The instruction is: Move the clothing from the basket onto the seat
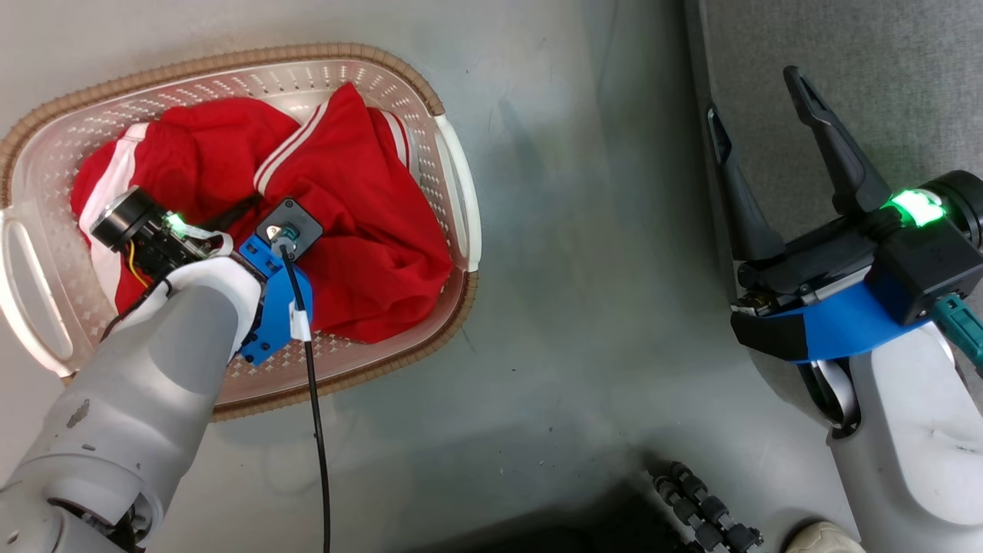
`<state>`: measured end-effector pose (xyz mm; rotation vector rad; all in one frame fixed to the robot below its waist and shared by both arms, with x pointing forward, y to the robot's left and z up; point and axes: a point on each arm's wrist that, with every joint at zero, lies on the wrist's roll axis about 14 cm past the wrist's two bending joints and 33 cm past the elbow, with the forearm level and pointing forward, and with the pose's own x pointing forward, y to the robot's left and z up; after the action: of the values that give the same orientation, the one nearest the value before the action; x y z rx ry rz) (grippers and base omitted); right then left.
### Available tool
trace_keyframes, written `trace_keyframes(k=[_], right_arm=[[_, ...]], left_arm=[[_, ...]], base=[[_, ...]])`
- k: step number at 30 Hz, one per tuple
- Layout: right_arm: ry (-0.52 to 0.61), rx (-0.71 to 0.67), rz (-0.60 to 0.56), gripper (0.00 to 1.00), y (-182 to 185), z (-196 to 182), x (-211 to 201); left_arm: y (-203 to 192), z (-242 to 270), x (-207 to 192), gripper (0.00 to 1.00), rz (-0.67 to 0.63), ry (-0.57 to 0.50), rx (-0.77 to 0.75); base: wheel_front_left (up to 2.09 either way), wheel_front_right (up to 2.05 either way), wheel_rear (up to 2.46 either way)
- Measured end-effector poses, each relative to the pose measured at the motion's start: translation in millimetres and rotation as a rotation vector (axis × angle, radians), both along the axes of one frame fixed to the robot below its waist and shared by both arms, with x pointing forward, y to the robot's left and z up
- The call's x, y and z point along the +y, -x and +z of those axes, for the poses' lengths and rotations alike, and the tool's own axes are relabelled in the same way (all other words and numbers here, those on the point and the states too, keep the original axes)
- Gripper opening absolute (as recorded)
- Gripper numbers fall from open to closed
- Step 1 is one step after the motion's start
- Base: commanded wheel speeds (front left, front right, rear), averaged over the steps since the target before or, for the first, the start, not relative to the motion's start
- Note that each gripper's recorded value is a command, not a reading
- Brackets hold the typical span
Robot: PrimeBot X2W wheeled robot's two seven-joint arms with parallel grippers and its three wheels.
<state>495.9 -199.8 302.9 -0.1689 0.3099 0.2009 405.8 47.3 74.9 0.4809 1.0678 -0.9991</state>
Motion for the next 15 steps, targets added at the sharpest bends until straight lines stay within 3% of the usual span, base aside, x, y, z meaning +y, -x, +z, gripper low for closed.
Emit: trace_keyframes(k=[4, 5, 6, 15], right_arm=[[0.0, 0.01, -0.002, 1.0, 1, -5, -1], [0.0, 0.011, -0.002, 1.0, 1, -6, -1], [0.0, 0.012, -0.002, 1.0, 0, -7, 0], [-0.009, -0.007, 0.002, 1.0, -3, 0, 3]], left_arm=[[2, -5, 0, 1.0, -0.013, -0.006, 0.01], [3, -6, -1, 0.46, -0.018, -0.007, 0.013], [5, -7, -1, 0.0, -0.019, -0.008, 0.018], [5, 4, -9, 0.0, -0.013, 0.022, 0.012]], base=[[0.0, 0.0, 0.0], [0.0, 0.0, 0.0], [0.0, 0.0, 0.0], [0.0, 0.0, 0.0]])
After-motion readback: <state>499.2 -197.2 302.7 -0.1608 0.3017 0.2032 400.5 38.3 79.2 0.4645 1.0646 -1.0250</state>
